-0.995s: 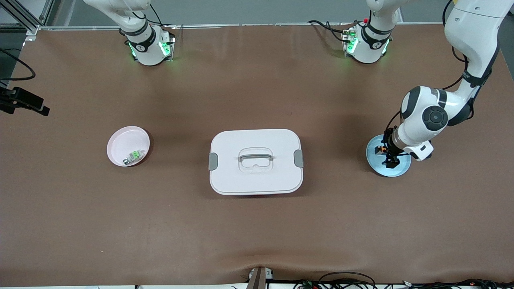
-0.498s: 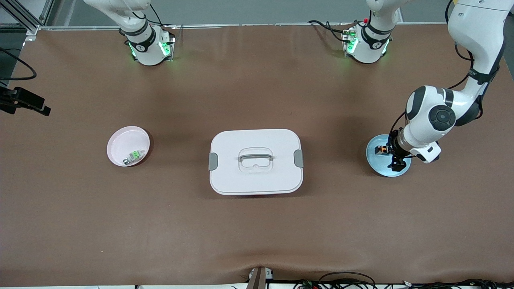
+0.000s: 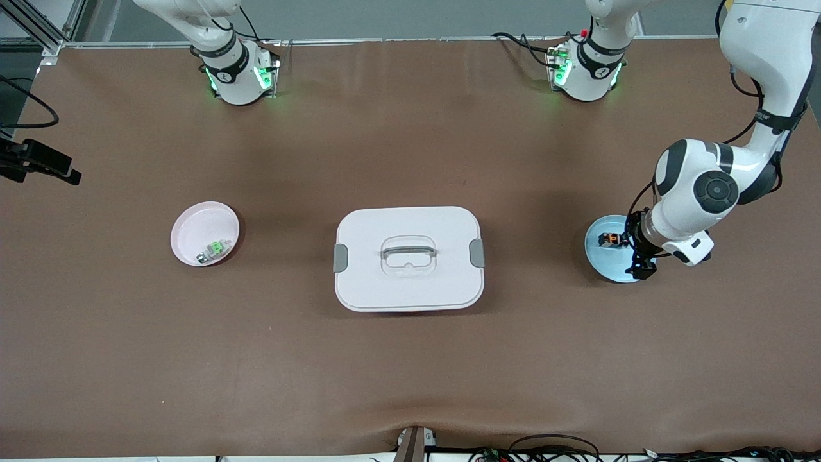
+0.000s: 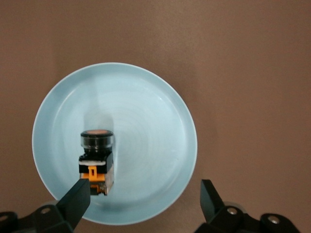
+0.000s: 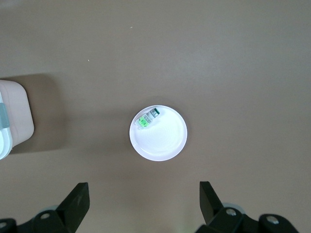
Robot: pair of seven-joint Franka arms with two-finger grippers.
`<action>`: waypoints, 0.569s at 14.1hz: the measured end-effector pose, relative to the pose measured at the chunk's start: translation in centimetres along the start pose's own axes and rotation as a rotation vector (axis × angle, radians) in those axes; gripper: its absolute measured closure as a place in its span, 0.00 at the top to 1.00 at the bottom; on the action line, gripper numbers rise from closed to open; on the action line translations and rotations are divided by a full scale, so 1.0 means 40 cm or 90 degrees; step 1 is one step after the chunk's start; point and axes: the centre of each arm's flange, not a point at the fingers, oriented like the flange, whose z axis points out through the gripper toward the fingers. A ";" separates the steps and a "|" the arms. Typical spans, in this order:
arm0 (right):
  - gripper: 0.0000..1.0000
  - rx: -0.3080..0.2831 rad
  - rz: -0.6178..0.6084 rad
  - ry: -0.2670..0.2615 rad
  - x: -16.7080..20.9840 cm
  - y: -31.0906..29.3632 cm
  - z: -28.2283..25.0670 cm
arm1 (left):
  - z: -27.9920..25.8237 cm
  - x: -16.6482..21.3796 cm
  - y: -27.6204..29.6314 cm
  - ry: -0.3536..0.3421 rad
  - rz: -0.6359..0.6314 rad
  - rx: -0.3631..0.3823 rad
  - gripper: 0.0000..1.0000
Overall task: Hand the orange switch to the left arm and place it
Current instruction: 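Open the left gripper to release the switch on the plate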
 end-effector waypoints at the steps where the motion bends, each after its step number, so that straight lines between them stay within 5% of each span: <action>1: 1.00 0.000 0.000 0.000 0.000 0.000 0.000 | -0.017 0.000 0.004 -0.014 0.021 -0.003 1.00; 8: 1.00 0.000 0.000 0.001 0.000 0.000 -0.001 | -0.151 0.004 -0.023 -0.041 0.283 -0.030 1.00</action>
